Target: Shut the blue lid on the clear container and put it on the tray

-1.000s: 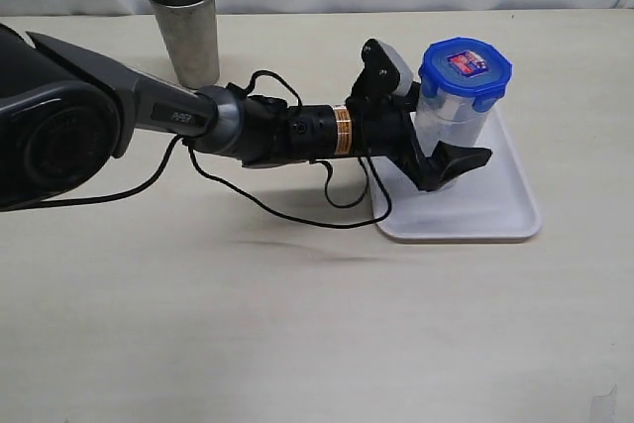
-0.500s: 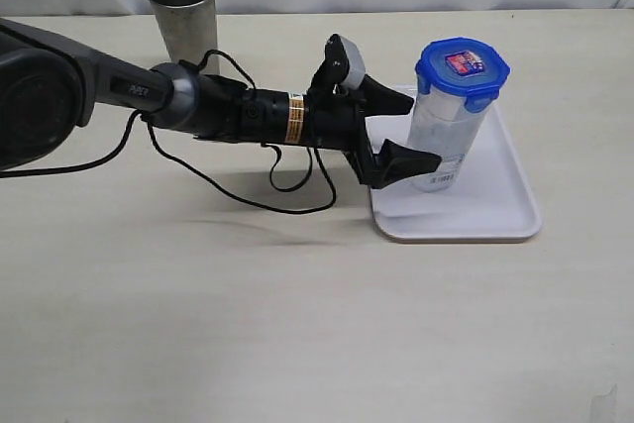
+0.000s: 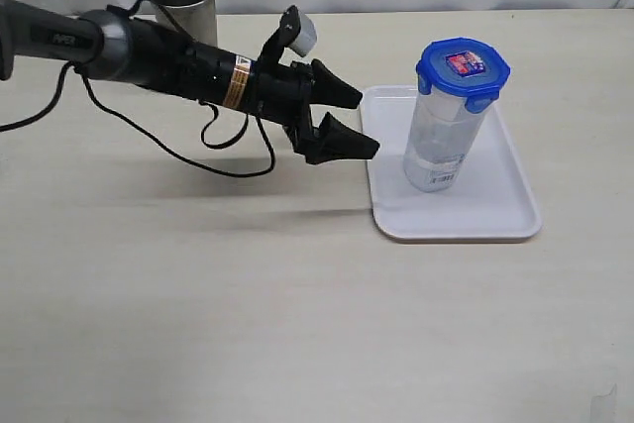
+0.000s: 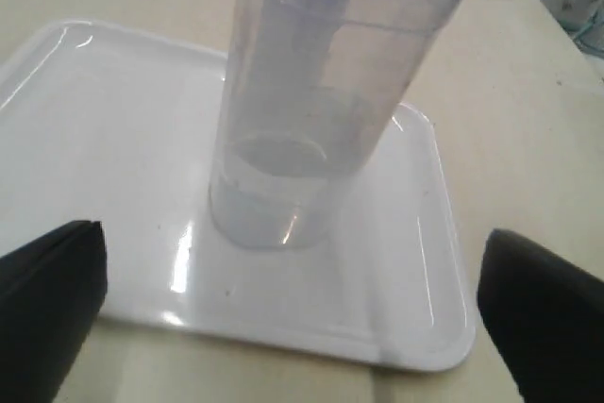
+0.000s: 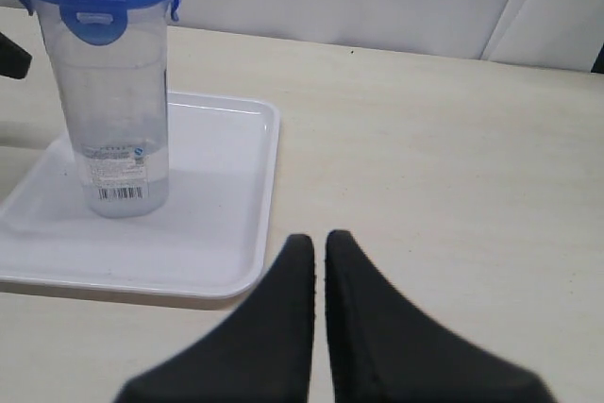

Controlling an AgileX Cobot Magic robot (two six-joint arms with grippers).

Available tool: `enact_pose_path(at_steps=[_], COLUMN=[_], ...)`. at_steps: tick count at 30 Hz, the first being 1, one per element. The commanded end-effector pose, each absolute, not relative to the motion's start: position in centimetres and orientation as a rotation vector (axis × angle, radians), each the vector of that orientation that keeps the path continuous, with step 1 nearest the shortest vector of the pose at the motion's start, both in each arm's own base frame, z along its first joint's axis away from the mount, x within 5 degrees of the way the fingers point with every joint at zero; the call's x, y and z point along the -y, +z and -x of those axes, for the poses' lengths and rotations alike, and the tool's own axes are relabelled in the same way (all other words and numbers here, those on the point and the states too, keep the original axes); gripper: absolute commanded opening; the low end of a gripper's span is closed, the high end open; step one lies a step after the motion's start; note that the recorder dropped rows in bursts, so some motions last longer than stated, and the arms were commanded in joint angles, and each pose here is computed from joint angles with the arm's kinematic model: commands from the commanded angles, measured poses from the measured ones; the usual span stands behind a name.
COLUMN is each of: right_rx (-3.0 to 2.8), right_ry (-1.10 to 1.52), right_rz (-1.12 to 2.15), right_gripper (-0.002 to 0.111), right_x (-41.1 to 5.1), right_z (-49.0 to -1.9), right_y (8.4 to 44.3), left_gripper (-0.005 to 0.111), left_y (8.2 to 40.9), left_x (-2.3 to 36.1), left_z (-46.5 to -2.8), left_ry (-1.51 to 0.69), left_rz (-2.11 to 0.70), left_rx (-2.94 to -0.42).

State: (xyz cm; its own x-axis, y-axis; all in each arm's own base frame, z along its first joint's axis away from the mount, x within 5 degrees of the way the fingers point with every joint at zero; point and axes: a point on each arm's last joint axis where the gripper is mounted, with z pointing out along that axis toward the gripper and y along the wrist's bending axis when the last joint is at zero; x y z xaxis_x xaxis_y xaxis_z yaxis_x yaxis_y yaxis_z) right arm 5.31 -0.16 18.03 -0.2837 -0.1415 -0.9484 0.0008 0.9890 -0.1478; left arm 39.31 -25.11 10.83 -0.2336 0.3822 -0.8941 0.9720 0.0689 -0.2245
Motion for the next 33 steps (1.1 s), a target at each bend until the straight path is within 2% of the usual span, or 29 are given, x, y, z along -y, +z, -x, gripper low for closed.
enact_pose_path(at_steps=[1, 7, 13, 24, 33], right_rx=[-1.849, -1.849, -1.849, -1.849, -1.849], right_ry=[-0.136, -0.136, -0.136, -0.136, -0.136], right_rz=[0.093, 0.093, 0.093, 0.093, 0.093], right_gripper=[0.004, 0.004, 0.004, 0.004, 0.004], right_x=[0.2, 0.2, 0.2, 0.2, 0.2], right_z=[-5.3, -5.3, -5.3, -5.3, -5.3], right_y=[18.0, 18.0, 18.0, 18.0, 18.0], left_gripper=[0.105, 0.105, 0.105, 0.105, 0.105], left_y=[13.8, 16.7, 18.1, 20.7, 24.0], left_x=[24.2, 23.6, 22.4, 18.1, 14.7], left_z=[-39.7, -39.3, -38.1, -34.6, -31.0], left_ry=[-1.078, -1.048, -0.963, -0.538, -0.283], left_rz=[-1.369, -1.313, -1.268, -1.078, -0.948], left_rx=[-1.749, -1.765, -1.809, -1.960, -1.946])
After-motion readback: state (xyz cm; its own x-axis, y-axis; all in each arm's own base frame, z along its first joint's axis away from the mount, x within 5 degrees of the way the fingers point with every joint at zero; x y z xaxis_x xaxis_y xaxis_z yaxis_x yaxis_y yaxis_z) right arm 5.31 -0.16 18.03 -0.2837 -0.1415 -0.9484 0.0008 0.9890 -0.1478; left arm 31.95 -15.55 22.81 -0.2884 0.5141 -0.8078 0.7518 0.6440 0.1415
